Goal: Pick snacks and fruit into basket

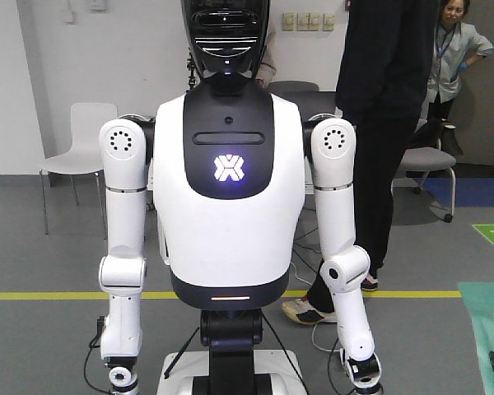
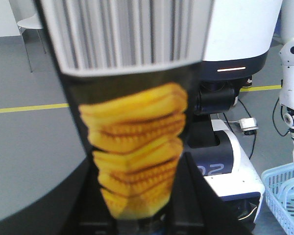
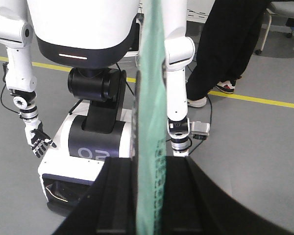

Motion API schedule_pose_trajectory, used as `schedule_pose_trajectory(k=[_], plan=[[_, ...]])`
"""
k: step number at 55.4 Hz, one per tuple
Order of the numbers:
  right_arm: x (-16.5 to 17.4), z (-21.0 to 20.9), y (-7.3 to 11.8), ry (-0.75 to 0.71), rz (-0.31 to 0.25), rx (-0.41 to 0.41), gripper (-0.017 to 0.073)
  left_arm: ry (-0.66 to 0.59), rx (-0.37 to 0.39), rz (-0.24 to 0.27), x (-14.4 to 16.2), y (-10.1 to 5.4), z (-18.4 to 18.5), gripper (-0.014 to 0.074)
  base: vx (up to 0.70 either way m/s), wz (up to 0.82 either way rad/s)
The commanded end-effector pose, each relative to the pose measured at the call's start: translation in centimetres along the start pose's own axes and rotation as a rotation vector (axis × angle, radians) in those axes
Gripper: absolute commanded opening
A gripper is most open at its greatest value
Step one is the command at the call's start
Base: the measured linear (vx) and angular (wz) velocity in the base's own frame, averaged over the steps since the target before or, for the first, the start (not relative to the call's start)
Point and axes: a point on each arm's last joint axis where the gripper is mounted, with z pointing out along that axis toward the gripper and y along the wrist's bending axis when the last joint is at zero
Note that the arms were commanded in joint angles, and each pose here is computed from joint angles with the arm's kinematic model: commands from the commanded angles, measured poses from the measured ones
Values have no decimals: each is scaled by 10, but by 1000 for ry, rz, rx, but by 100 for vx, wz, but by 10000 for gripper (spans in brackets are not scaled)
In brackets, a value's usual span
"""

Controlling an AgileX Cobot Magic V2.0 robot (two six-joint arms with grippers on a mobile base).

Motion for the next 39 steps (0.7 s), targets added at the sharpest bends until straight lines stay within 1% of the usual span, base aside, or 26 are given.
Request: schedule_pose_trajectory(k=[1,39], plan=[[-18,-5,-1,-125,-12,13,-8,-132,15,-5,-20,-1,-5,18,5,-2],[-18,-5,-1,-125,-12,13,-8,-132,15,-5,-20,-1,-5,18,1,0]])
